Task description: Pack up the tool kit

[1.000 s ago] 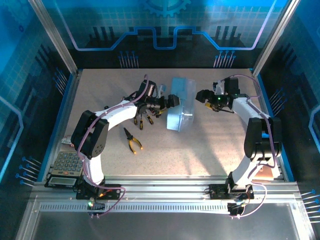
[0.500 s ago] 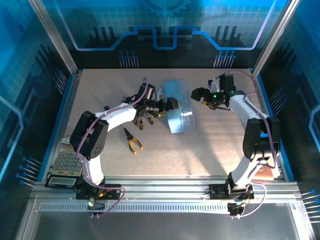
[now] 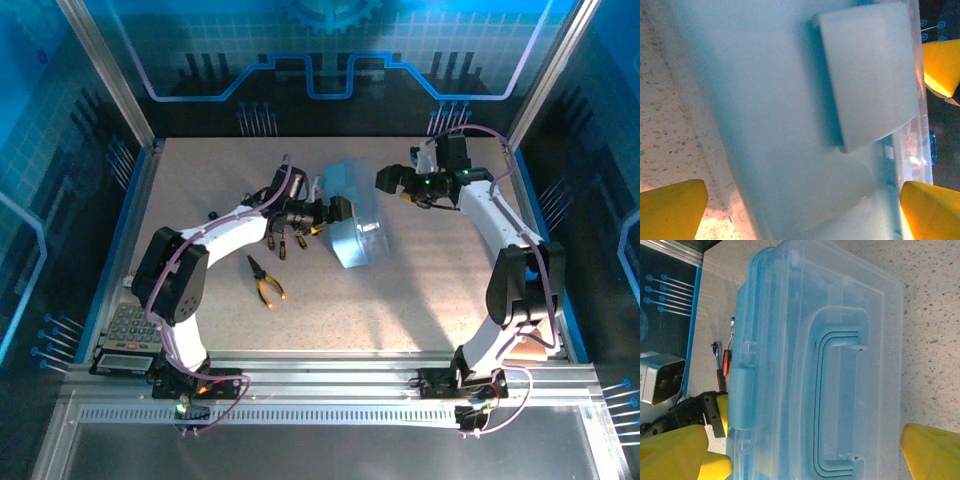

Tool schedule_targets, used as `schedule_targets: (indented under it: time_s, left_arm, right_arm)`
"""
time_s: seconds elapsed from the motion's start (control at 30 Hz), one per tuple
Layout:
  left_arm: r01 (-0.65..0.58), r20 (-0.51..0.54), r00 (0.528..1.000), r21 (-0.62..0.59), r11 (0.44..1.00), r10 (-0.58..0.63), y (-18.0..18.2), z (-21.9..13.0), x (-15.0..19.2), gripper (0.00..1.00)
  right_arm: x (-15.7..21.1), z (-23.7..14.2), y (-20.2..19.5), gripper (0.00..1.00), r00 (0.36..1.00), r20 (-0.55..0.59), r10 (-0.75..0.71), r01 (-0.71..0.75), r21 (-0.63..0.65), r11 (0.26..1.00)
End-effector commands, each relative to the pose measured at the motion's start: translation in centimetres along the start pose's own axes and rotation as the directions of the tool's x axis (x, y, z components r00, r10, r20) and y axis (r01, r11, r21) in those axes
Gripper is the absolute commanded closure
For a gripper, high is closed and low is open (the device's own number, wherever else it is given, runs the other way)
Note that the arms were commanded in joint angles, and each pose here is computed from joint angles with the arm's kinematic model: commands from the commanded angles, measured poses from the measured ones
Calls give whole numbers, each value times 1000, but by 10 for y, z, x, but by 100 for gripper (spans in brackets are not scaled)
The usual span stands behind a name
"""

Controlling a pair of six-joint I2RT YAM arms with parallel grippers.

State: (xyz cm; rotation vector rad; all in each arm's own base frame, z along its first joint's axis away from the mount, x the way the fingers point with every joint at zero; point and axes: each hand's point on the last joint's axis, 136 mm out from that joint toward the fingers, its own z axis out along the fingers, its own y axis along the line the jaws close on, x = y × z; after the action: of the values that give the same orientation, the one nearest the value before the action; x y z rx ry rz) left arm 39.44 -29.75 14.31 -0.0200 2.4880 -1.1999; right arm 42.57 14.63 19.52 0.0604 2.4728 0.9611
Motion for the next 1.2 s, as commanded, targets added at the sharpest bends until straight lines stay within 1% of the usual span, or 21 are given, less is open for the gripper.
schedule_targets:
  time_s: [0.0, 0.17, 0.3, 0.4, 0.47, 0.53, 0.63, 0.93, 1.1, 1.17]
  left_arm:
    - [-78, 5, 997, -35, 996, 78, -9, -23, -3, 1]
    - [-103, 18, 994, -61, 993, 105, -16, -43, -12, 1]
    - [-93, 33, 995, -8, 996, 93, -34, -58, -23, 1]
    - [-95, 20, 995, 31, 995, 94, -51, -62, -32, 1]
    - [-94, 29, 995, 37, 995, 93, -57, -63, -39, 1]
    - [-80, 34, 996, 30, 996, 79, -59, -61, -45, 0]
    - [-38, 15, 999, -9, 999, 38, -50, -52, -50, 1]
    - [48, -1, 999, -41, 998, -48, -36, -30, -52, 1]
    - [53, -9, 999, -15, 998, -53, -40, -20, -54, 1]
    - [60, -12, 998, -2, 998, -60, -42, -17, -54, 1]
  right_arm:
    - [-1, 3, 18, 0, 998, -38, -43, 42, -26, 999]
    - [-6, 13, 28, 0, 995, -58, -78, 78, -8, 997]
    - [-8, 23, 25, 1, 992, -77, -98, 102, 50, 994]
    - [-10, 33, 16, 7, 991, -91, -96, 105, 101, 989]
    - [-12, 38, 11, 14, 993, -88, -83, 94, 117, 989]
    - [-13, 44, 7, 22, 994, -89, -69, 79, 118, 990]
    - [-11, 51, 6, 28, 994, -92, -58, 68, 109, 992]
    - [-7, 59, 11, 31, 995, -90, -52, 59, 80, 995]
    - [-3, 63, 10, 36, 996, -83, -37, 43, 72, 996]
    - [-1, 64, 9, 39, 996, -80, -32, 38, 70, 997]
